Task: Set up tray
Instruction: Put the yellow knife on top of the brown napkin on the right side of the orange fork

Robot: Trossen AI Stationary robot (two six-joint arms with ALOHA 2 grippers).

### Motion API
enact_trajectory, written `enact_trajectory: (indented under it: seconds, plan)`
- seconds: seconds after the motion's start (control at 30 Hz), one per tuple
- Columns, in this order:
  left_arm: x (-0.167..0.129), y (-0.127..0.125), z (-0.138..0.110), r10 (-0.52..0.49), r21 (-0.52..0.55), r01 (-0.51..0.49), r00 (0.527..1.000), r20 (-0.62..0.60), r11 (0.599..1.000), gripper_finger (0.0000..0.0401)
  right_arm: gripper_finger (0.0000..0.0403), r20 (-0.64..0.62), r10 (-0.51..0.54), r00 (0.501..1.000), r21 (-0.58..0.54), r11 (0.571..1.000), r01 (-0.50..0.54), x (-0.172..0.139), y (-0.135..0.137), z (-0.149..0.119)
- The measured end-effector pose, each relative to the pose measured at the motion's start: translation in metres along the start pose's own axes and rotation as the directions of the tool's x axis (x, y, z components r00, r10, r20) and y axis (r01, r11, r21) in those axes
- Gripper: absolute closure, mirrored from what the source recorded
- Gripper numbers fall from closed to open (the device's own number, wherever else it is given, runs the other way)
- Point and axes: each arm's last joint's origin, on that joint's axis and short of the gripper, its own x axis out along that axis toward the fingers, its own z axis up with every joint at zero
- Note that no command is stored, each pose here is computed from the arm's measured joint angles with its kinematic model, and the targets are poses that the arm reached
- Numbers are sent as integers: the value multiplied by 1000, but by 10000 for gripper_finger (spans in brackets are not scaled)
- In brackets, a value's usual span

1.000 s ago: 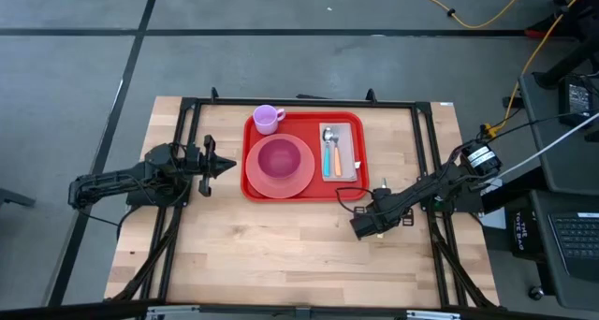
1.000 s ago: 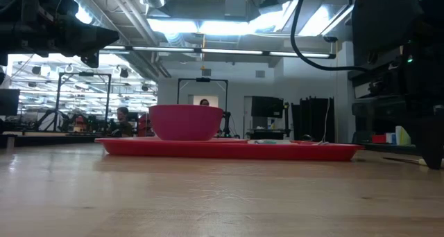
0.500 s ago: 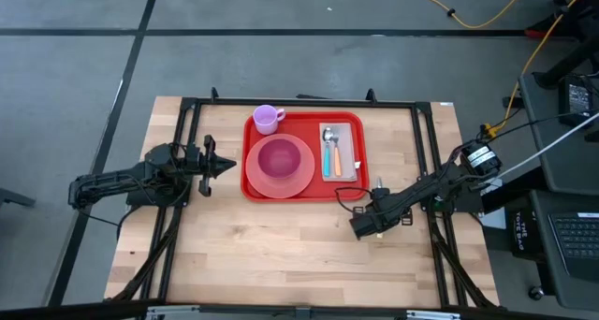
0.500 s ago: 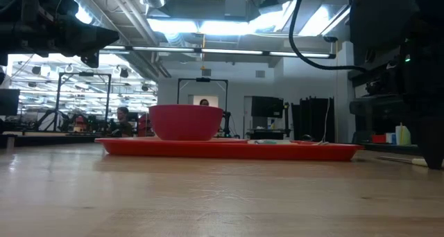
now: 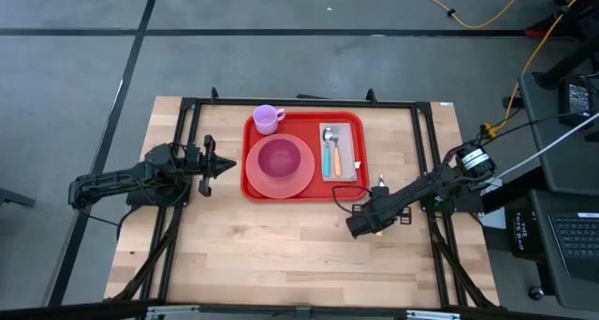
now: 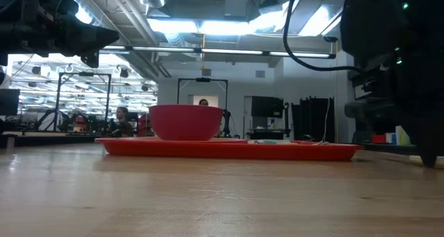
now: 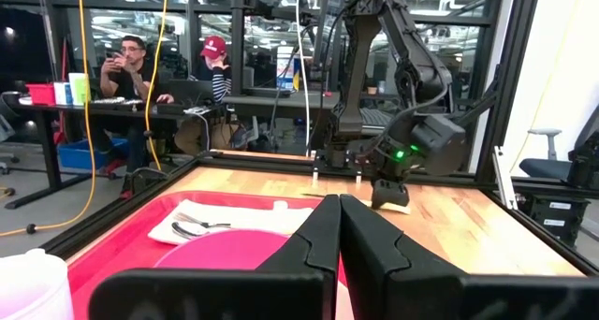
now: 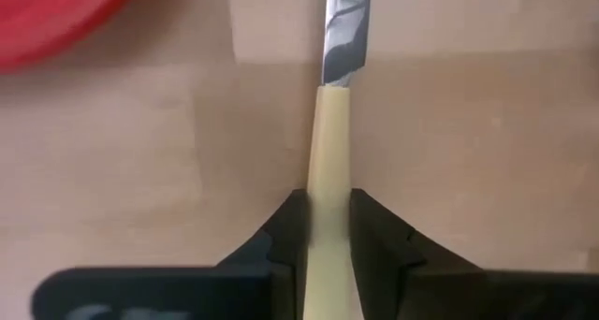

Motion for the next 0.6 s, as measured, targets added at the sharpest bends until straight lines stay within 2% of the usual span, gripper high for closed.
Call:
enact_trajectory:
  seconds: [0.27, 0.5, 0.6]
  plan:
    - [0, 0, 0, 1, 0, -1, 1000, 0, 1000, 397, 342, -10, -9, 1000, 13, 1000, 9, -5, -3, 1]
    - [0, 0, 1, -1, 2, 1, 1000, 14, 1000, 397, 342, -63, 100, 993, 21, 995, -98, -31, -14, 9]
    - [0, 0, 5, -4, 7, 4, 999, 49, 1000, 397, 342, -27, 154, 988, 19, 988, -154, -44, -25, 16]
